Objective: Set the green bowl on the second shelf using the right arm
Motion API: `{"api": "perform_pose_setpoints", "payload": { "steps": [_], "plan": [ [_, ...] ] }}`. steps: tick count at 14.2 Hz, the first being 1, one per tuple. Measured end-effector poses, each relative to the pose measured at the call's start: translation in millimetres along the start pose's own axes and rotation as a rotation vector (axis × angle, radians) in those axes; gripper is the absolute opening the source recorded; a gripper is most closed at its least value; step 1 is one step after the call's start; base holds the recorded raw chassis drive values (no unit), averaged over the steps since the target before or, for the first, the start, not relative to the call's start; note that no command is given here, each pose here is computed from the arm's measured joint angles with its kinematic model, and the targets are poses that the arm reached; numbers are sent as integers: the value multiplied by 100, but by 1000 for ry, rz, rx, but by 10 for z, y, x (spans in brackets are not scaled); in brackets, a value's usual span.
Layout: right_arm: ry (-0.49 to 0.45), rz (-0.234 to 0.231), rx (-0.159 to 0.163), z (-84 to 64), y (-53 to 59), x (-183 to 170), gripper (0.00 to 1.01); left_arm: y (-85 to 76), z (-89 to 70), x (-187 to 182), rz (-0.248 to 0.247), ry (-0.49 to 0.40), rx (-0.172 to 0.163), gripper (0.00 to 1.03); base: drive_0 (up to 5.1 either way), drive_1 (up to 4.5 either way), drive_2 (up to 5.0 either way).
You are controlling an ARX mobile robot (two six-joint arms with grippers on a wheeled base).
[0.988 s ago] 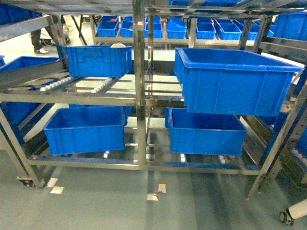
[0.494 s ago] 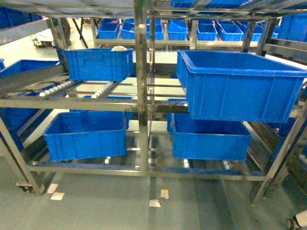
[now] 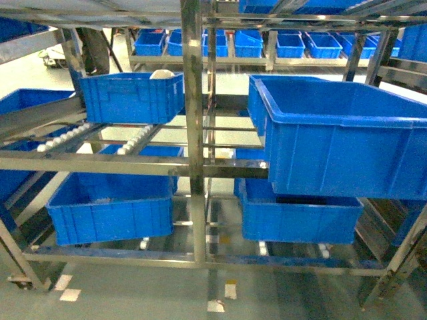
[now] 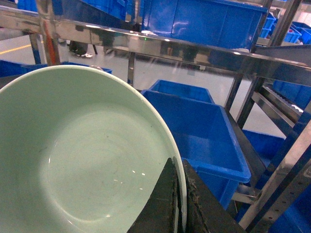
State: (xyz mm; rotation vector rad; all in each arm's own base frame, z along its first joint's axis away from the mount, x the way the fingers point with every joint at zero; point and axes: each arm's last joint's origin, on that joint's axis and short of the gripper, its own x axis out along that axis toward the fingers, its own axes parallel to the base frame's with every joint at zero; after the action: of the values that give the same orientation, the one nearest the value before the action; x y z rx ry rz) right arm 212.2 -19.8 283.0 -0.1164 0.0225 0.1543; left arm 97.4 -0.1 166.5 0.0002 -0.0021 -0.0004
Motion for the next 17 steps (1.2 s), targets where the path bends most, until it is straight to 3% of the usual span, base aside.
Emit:
{"api": "perform_pose_setpoints", "payload": {
  "steps": [17],
  "plan": [
    [5,0,1,-11,-1,7,2,0,-2,0,0,2,0,98,1,406,-404]
  ]
}}
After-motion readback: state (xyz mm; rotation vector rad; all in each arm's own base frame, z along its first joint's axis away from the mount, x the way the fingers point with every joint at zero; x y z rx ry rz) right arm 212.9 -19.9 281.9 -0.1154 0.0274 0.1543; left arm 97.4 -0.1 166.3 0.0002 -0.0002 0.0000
